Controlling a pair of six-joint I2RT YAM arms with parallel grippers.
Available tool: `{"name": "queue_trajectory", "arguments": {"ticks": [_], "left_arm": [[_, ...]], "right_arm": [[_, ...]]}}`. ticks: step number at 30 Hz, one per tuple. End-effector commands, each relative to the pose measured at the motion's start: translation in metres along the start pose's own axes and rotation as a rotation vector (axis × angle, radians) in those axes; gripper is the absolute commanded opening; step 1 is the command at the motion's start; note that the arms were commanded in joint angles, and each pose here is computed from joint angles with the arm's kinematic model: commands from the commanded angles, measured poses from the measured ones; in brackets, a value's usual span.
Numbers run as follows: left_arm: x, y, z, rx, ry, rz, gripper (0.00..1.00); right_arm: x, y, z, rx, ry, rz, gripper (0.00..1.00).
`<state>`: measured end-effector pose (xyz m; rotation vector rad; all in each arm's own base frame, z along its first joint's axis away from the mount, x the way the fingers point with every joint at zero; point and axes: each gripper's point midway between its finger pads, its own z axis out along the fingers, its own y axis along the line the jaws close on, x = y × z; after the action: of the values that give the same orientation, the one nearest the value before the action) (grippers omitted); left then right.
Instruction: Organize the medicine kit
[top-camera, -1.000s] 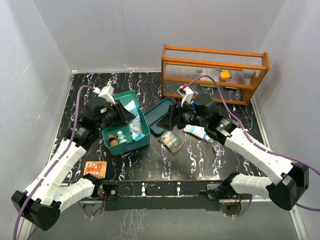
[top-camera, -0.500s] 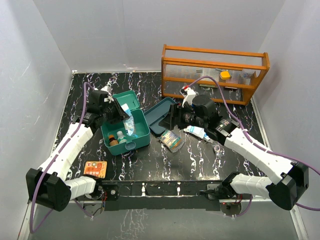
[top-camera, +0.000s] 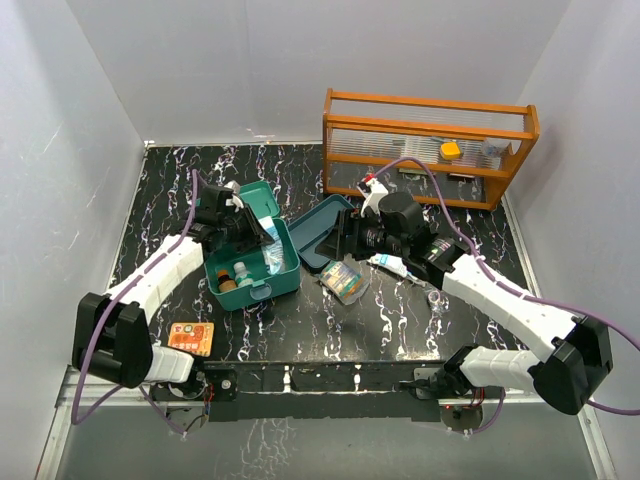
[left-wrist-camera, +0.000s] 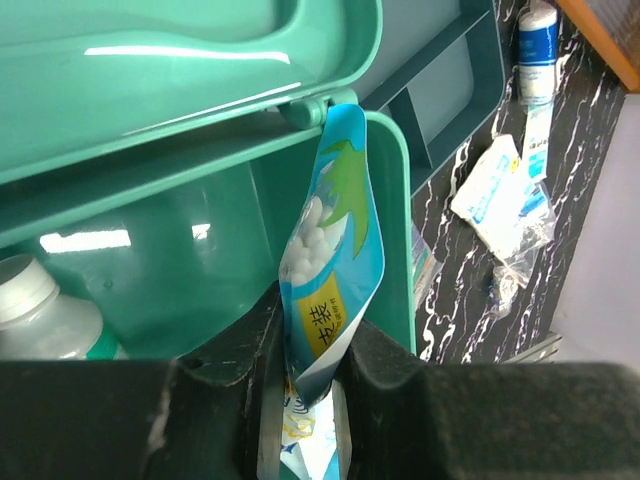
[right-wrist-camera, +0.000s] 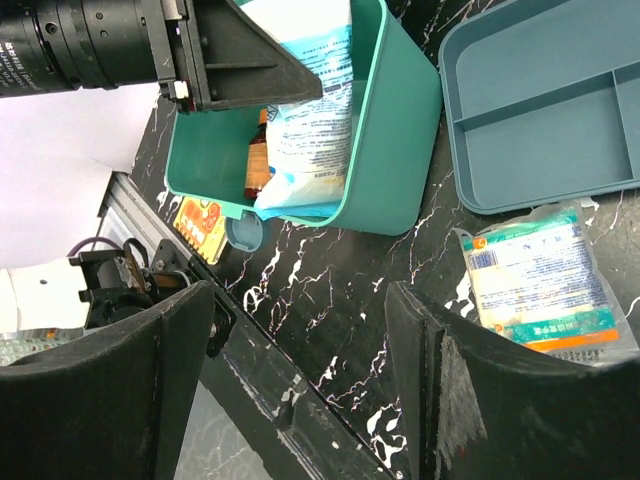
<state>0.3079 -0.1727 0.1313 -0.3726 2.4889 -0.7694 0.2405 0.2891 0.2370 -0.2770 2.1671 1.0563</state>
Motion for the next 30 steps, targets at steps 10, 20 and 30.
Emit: {"name": "queue_trajectory", "arguments": {"ticks": [10,20,30], "left_arm": [[0.006,0.005,0.029,0.012,-0.012,-0.112,0.17],[-0.002,0.006,0.042,-0.009,-0.001,-0.07,0.25],[-0.002,0.033,0.031,-0.196,-0.006,0.002,0.48]], "right_arm": [[-0.023,0.01,0.005,-0.045,-0.11,0.036,0.67],[-0.015,0.011,0.004,-0.068,-0.103,0.062,0.67],[-0.024,0.015,0.005,-0.073,-0.127,0.079,0.65]]}}
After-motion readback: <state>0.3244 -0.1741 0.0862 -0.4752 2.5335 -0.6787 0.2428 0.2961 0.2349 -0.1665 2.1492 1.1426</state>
